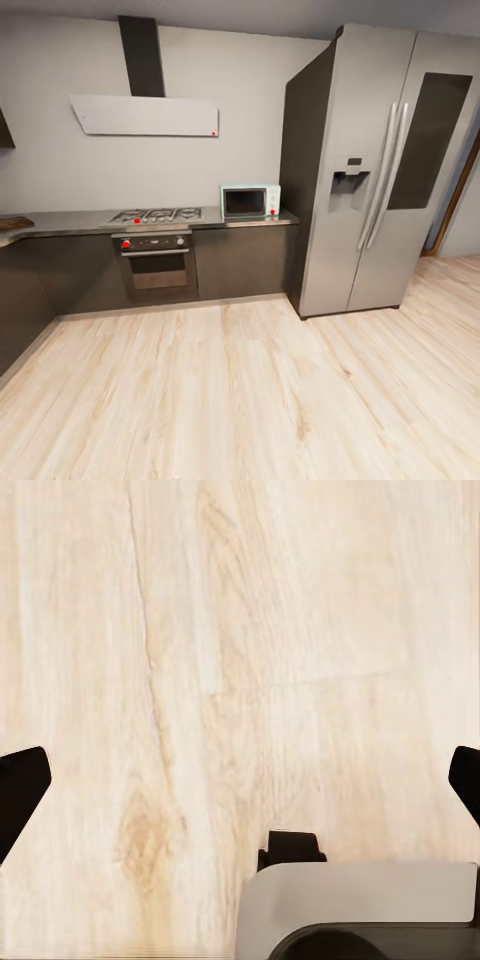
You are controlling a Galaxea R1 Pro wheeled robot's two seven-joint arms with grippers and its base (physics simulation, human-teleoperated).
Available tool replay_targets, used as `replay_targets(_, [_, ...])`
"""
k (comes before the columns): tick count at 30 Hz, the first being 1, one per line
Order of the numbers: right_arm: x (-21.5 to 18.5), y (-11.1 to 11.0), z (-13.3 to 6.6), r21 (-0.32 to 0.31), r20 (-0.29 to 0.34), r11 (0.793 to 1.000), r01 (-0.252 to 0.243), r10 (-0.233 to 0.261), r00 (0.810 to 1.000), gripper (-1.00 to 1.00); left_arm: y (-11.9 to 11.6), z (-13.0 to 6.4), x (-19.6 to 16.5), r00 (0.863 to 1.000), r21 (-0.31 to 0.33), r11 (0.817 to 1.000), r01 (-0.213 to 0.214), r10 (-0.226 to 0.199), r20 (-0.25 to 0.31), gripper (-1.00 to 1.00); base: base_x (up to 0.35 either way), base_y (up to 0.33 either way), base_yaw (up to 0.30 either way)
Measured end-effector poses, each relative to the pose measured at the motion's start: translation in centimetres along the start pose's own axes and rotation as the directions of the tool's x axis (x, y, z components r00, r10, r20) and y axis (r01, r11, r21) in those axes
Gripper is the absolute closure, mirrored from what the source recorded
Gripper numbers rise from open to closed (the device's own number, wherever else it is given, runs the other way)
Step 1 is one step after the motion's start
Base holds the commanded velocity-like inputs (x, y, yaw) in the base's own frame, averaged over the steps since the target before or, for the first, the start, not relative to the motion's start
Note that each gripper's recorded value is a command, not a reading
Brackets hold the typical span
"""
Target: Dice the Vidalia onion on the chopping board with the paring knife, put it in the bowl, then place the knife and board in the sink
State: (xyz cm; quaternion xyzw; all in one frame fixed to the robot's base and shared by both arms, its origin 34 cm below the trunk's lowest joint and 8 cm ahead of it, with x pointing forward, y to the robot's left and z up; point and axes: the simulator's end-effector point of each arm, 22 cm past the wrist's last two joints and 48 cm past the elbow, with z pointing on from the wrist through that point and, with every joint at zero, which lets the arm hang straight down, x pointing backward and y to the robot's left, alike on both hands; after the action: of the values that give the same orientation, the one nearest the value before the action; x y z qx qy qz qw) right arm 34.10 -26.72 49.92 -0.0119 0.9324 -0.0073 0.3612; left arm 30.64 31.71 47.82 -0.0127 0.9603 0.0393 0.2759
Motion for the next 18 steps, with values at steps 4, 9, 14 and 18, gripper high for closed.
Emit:
replay_targets(4, [0.00, -0.01, 0.00, 0.000, 0.000, 1.000, 0.000, 0.000, 1.000, -1.00, -0.03, 0.00, 0.00, 1.000, 0.000, 1.000, 0.000, 0.000, 0.000, -1.00, 0.000, 0.000, 0.263])
replay_targets(9, [0.00, 0.05, 0.00, -0.001, 0.000, 1.000, 0.000, 0.000, 1.000, -1.00, 0.00, -0.01, 0.07, 1.000, 0.000, 1.000, 0.000, 0.000, -0.002, -1.00, 0.000, 0.000, 0.263])
replay_targets(14, [0.00, 0.08, 0.00, -0.002, 0.000, 1.000, 0.001, -0.001, 1.000, -1.00, 0.00, -0.01, 0.07, 1.000, 0.000, 1.000, 0.000, 0.000, -0.002, -1.00, 0.000, 0.000, 0.263])
replay_targets(18, [0.00, 0.08, 0.00, -0.002, 0.000, 1.000, 0.000, 0.000, 1.000, -1.00, 0.00, -0.01, 0.07, 1.000, 0.000, 1.000, 0.000, 0.000, -0.001, -1.00, 0.000, 0.000, 0.263])
